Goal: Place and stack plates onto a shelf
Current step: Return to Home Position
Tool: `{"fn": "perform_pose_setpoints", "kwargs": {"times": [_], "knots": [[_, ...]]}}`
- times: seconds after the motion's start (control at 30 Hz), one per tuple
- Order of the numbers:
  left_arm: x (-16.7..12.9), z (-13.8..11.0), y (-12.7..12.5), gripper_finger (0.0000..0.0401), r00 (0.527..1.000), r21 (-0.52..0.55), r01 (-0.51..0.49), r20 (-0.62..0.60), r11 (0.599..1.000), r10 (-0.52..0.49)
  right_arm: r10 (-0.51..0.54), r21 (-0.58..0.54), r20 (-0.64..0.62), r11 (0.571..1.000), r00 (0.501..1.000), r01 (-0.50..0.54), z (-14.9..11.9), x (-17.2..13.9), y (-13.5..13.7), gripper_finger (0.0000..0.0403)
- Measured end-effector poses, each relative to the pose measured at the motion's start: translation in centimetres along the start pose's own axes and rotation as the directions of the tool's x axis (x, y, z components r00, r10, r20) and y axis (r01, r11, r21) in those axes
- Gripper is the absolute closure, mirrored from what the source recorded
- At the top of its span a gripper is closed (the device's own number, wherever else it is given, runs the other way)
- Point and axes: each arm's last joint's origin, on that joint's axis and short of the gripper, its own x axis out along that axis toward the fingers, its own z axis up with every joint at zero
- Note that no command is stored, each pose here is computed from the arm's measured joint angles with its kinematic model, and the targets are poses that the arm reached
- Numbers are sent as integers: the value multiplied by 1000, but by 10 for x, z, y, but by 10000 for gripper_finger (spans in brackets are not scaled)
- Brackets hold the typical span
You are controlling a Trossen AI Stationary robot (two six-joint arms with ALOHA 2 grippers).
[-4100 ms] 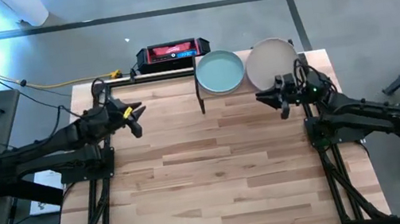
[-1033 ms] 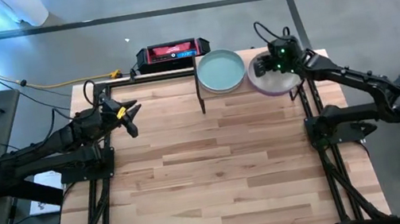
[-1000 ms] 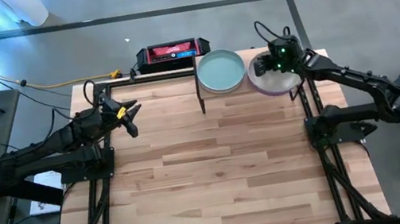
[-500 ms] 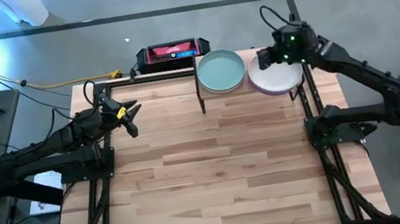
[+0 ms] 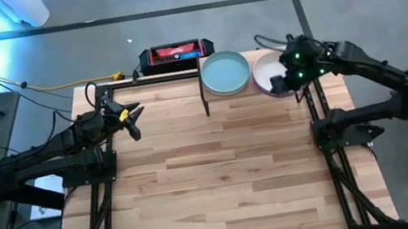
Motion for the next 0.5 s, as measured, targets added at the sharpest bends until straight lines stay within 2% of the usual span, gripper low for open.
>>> {"fn": "perform_pose_setpoints", "kwargs": {"times": [0.1, 0.23, 0.5], "knots": [[0, 0, 0, 307, 1000, 0, 0, 0, 1000, 0, -1, 17, -80, 1000, 997, 3, -11, 2, 4, 330], [0, 0, 0, 307, 1000, 0, 0, 0, 1000, 0, -61, 48, -164, 996, 985, 69, -24, 2, 4, 330], [0, 0, 0, 307, 1000, 0, 0, 0, 1000, 0, -252, 97, -163, 958, 954, 270, -29, 0, -9, 330]]}}
